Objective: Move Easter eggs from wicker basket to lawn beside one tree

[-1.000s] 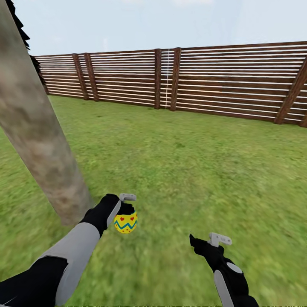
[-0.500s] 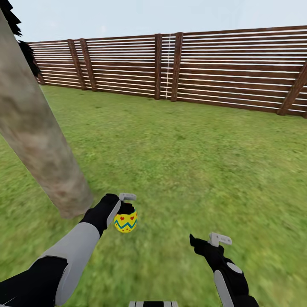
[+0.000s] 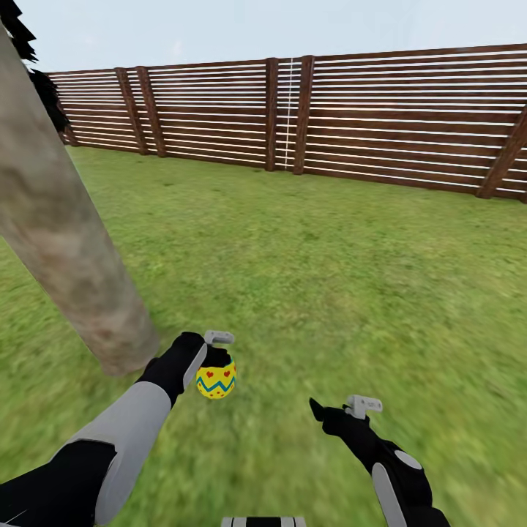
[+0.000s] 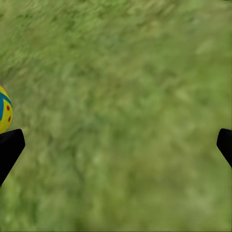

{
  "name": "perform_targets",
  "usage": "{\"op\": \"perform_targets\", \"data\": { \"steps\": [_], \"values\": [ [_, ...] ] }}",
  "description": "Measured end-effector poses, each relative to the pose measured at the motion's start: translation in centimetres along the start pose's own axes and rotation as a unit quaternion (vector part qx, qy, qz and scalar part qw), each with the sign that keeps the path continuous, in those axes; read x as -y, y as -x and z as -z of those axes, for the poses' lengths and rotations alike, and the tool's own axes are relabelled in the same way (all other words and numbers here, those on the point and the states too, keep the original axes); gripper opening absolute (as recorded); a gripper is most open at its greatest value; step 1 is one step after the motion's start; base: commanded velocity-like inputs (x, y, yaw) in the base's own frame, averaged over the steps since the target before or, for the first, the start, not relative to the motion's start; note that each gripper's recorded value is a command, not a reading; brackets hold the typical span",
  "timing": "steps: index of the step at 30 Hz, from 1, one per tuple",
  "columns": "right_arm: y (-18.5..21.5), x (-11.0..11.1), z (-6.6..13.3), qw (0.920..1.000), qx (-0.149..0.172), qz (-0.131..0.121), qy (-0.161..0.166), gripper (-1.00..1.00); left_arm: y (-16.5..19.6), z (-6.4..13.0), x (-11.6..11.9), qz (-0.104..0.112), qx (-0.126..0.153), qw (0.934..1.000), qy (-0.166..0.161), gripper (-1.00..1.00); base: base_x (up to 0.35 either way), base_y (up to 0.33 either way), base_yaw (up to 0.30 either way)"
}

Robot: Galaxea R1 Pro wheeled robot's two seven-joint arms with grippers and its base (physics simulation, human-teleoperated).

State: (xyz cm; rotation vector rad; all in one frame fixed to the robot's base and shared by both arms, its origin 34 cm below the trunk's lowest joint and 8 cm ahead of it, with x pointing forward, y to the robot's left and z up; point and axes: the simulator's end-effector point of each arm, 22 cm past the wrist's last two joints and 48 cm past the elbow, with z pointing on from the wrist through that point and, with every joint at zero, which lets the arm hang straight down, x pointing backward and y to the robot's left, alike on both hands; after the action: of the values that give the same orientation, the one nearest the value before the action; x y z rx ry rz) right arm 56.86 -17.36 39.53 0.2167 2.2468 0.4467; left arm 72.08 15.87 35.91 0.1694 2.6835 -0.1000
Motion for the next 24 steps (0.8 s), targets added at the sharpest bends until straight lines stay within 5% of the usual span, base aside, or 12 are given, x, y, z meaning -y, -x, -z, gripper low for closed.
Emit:
{"op": "perform_targets", "data": {
  "steps": [24],
  "values": [
    [-1.0, 0.5, -0.5, 0.9999, -0.011, -0.003, -0.003, 1.0, -0.8, -1.1, 0.0, 0.001, -0.009, 1.0, -0.001, -1.0, 0.028, 0.005, 0.0]
  ]
}}
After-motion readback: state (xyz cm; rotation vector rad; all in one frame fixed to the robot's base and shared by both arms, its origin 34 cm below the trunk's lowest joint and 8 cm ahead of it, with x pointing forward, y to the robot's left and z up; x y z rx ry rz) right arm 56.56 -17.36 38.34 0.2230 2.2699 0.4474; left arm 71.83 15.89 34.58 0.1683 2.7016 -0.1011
